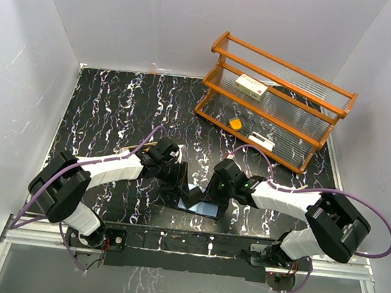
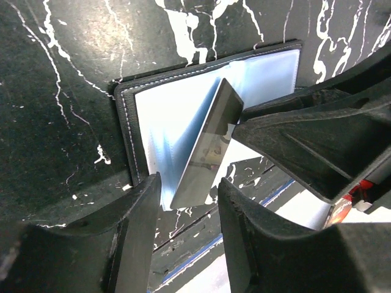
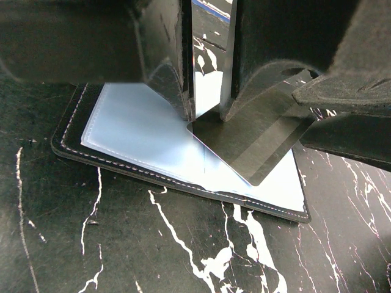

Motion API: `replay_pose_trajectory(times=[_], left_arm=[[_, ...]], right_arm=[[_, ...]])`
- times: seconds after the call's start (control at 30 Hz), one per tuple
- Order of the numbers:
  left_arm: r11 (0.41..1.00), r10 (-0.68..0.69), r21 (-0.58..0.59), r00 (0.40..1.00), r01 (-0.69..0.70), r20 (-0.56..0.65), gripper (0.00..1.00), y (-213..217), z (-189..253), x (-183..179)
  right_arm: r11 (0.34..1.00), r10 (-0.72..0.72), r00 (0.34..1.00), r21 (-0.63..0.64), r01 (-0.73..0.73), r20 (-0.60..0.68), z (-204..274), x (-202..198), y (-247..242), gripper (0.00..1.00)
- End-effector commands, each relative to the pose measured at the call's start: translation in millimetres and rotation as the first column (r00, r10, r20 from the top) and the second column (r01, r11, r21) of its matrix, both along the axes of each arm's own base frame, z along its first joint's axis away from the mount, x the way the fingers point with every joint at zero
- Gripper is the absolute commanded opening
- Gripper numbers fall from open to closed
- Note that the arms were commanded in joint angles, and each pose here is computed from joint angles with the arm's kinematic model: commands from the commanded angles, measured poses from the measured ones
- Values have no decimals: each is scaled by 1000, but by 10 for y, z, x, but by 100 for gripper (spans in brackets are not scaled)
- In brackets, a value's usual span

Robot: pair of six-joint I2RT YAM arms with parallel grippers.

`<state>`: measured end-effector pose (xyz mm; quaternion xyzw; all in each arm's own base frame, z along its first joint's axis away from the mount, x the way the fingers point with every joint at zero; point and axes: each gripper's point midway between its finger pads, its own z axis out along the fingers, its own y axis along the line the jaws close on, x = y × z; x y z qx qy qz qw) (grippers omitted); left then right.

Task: Put the credit cards into the card holder
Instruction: Insert the credit card into the card holder.

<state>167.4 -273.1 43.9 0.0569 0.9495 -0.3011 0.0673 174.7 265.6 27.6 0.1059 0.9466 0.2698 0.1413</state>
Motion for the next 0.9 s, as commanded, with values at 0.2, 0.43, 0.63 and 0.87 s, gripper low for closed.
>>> replay_pose_trajectory(times=[0.2, 0.43, 0.63, 0.87], left_arm=[[996, -35, -85, 999, 35, -4, 16, -123, 251, -18], [994, -44, -102, 999, 42, -19, 0, -136, 226, -58], [991, -44, -126, 999, 40, -27, 0, -162, 224, -75], [985, -38, -169, 998, 30, -45, 17, -183, 222, -138]], right_arm=[[1000, -1, 999, -12, 2, 32, 12, 33, -20, 22], [1000, -6, 999, -11, 7, 47, 78, 63, -18, 22], [1000, -3, 997, -19, 5, 73, 137, 98, -32, 23], [1000, -7, 998, -6, 8, 60, 89, 62, -34, 23]])
